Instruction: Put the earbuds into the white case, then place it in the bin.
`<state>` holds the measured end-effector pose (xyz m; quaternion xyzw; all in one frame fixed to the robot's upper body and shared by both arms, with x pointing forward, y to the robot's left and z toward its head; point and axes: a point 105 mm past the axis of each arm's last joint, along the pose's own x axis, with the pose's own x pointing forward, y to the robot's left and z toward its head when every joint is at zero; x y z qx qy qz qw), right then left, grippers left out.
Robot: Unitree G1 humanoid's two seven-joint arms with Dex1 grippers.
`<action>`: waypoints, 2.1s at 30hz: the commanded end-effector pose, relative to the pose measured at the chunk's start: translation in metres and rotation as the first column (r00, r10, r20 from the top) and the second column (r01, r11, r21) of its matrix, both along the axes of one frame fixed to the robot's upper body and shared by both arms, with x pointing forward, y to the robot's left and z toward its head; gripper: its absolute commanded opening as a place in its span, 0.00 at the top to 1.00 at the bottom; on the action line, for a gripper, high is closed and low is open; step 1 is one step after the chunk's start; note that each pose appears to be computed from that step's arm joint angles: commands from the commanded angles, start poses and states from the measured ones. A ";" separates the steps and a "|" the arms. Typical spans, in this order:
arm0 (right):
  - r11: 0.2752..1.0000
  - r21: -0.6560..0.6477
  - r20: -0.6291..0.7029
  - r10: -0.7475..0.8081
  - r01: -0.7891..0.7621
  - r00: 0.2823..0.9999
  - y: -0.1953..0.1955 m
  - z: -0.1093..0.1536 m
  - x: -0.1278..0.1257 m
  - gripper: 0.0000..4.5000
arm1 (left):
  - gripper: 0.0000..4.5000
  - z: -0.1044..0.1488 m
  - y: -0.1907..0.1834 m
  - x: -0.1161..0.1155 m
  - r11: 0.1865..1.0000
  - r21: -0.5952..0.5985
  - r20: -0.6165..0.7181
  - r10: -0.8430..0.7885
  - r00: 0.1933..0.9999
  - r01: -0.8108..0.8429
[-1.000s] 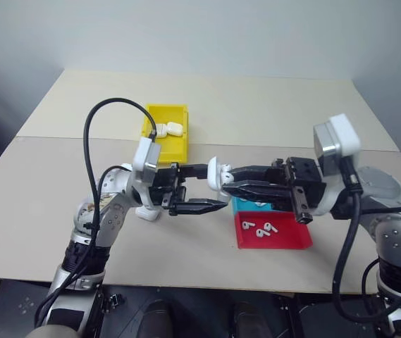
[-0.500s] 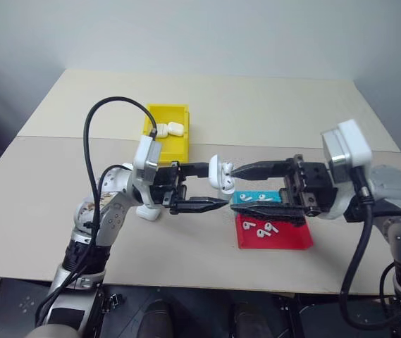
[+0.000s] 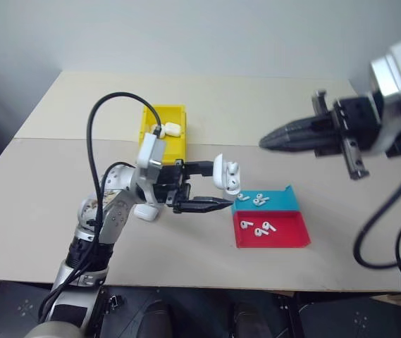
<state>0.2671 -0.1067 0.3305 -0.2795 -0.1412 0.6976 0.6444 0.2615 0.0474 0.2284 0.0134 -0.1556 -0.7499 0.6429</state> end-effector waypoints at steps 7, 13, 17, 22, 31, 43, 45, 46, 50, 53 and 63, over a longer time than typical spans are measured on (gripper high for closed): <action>0.963 -0.215 0.215 0.210 -0.163 0.954 0.052 0.008 0.006 0.99 | 0.39 0.005 -0.004 0.002 1.000 0.008 0.022 -0.004 1.000 0.004; 0.933 -0.301 0.239 0.272 -0.196 0.932 0.049 -0.003 -0.002 0.99 | 0.39 0.007 0.003 0.004 1.000 -0.006 0.033 0.023 0.999 -0.023; 0.912 -0.346 0.216 0.306 -0.220 0.927 0.038 -0.012 -0.013 0.99 | 0.39 0.008 0.006 0.008 0.999 -0.010 0.033 0.046 0.998 -0.046; 0.903 -0.378 0.196 0.293 -0.204 0.936 0.026 -0.022 -0.015 0.99 | 0.39 0.011 0.007 0.011 0.998 -0.021 0.038 0.061 0.997 -0.060; 0.948 -0.302 0.284 0.192 -0.103 0.939 0.012 0.006 -0.003 0.99 | 0.39 0.009 0.005 0.009 0.999 -0.016 0.035 0.045 0.998 -0.044; 0.942 -0.261 0.295 0.287 -0.212 0.911 0.063 0.005 0.000 0.99 | 0.39 0.008 0.001 0.009 0.999 -0.019 0.036 0.035 0.999 -0.034; 0.924 -0.305 0.283 0.320 -0.232 0.904 0.067 -0.004 -0.002 0.99 | 0.39 0.008 0.001 0.009 0.999 -0.021 0.038 0.037 0.999 -0.037; 0.918 -0.320 0.280 0.329 -0.235 0.902 0.067 -0.007 -0.003 0.99 | 0.39 0.008 0.001 0.009 0.999 -0.022 0.039 0.039 0.998 -0.038; 0.899 -0.369 0.252 0.342 -0.237 0.905 0.057 -0.015 -0.006 0.99 | 0.39 0.010 0.004 0.012 0.998 -0.027 0.045 0.058 0.997 -0.057; 0.897 -0.379 0.253 0.337 -0.227 0.907 0.050 -0.016 -0.008 0.99 | 0.39 0.012 0.007 0.013 0.997 -0.034 0.048 0.075 0.996 -0.074; 0.972 -0.190 0.240 0.185 -0.140 0.953 0.027 0.002 -0.007 0.99 | 0.39 0.015 0.011 0.011 0.995 -0.045 0.057 0.096 0.994 -0.093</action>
